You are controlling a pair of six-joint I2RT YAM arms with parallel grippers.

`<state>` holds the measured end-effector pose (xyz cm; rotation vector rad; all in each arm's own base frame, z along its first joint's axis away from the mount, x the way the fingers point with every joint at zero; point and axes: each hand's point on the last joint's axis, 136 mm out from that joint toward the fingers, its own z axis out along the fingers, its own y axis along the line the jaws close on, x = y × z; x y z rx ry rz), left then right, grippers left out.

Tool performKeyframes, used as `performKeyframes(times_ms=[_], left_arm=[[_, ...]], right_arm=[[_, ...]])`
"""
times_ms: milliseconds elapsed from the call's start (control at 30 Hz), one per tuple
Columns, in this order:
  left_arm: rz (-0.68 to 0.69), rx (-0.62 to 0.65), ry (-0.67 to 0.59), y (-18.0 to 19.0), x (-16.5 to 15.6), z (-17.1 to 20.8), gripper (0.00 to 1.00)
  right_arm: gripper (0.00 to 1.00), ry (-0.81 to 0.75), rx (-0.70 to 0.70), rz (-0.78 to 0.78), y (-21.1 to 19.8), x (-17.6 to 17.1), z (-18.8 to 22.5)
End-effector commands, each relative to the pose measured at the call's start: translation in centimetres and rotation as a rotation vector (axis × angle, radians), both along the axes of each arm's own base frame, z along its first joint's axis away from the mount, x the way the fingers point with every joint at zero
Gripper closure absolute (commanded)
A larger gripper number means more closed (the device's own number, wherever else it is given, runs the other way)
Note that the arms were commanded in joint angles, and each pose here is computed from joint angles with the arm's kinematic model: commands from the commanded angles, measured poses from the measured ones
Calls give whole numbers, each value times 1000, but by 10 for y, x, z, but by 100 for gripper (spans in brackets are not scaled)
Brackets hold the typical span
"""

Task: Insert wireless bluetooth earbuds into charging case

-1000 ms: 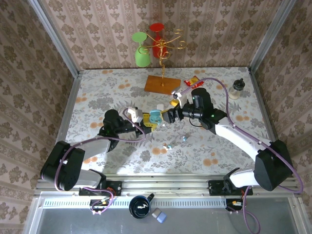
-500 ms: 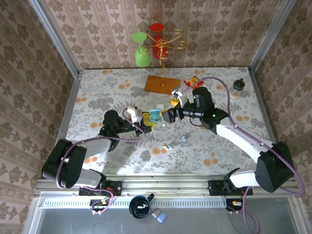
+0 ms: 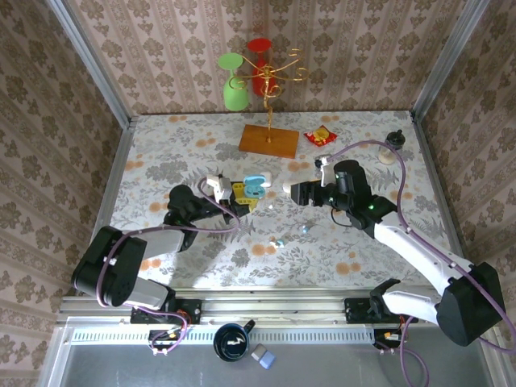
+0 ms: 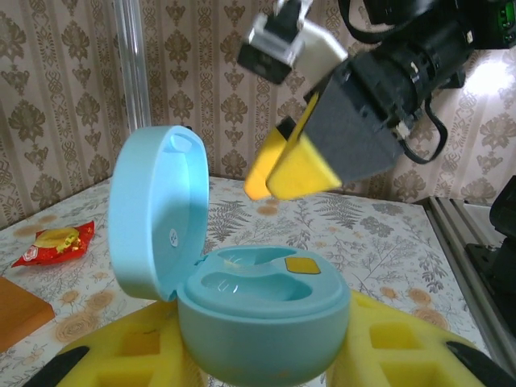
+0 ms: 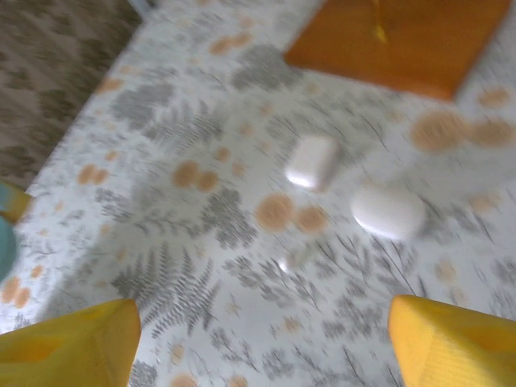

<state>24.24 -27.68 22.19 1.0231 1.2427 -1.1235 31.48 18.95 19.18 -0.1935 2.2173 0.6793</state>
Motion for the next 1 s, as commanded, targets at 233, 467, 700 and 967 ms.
performKeyframes(times_ms=[233,467,700,967], left_arm=[[69,-25,-22,12,15,4,70],[98,-24,-20,22,17,3,70],[93,-19,-10,24,14,2,71],[90,-12,1,23,14,1,71]], right_arm=[[34,446,-47,16,13,-40,-101],[42,558,-73,291,58,-58,-133],[50,606,-43,415,78,-59,-146],[51,685,-8,510,85,-75,-164]])
